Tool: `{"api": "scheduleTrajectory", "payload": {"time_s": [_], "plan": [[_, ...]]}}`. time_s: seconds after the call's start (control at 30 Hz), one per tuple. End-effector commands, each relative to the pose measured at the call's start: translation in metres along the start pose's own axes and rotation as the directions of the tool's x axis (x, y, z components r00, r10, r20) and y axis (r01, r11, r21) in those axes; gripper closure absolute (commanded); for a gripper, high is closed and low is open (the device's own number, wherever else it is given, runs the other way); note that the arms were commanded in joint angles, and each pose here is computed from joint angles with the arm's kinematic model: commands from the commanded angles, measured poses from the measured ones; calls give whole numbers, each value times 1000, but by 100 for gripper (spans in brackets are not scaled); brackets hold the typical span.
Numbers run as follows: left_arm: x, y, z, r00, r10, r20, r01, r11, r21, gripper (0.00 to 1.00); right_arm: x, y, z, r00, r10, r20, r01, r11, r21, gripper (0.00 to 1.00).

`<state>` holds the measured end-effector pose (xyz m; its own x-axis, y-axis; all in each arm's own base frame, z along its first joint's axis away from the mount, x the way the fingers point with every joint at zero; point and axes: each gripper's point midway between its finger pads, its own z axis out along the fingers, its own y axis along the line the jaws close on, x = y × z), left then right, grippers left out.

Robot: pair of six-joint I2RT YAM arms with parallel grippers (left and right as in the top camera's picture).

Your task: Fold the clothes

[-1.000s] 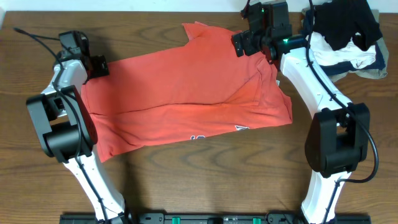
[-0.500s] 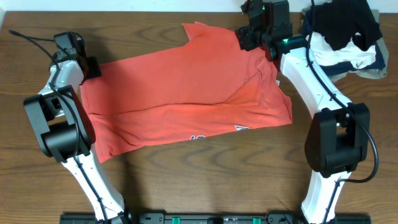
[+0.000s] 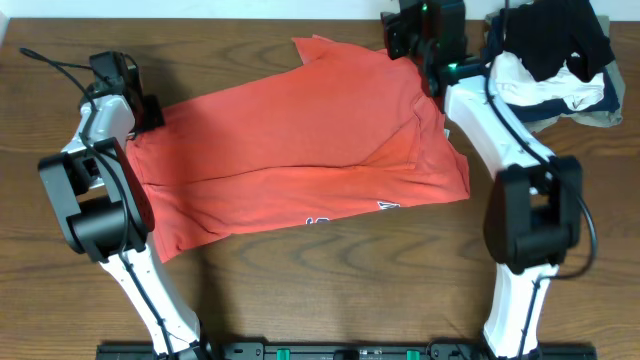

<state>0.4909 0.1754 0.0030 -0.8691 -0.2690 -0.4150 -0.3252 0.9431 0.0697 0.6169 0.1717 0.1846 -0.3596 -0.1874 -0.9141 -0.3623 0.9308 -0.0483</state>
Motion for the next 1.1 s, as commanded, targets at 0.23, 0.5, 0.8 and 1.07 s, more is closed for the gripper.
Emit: {"api": "scheduleTrajectory", "payload": {"time_s": [0.23, 0.5, 0.8, 1.07], "plan": [[-9, 8, -94, 995, -94, 39, 95, 995, -15, 94, 103, -10, 53, 983, 106, -150, -103, 994, 32, 28], [-9, -15, -117, 998, -49, 48, 49, 999, 6, 94, 142, -28, 65, 969, 151, -197, -141, 988, 65, 27], [-5, -32, -119, 999, -15, 36, 15, 1000, 20, 94, 162, -52, 67, 957, 197, -215, -179, 979, 100, 27], [-1, -32, -118, 1000, -12, 17, 12, 1000, 19, 94, 176, -37, 69, 941, 227, -252, -223, 974, 43, 69]]}}
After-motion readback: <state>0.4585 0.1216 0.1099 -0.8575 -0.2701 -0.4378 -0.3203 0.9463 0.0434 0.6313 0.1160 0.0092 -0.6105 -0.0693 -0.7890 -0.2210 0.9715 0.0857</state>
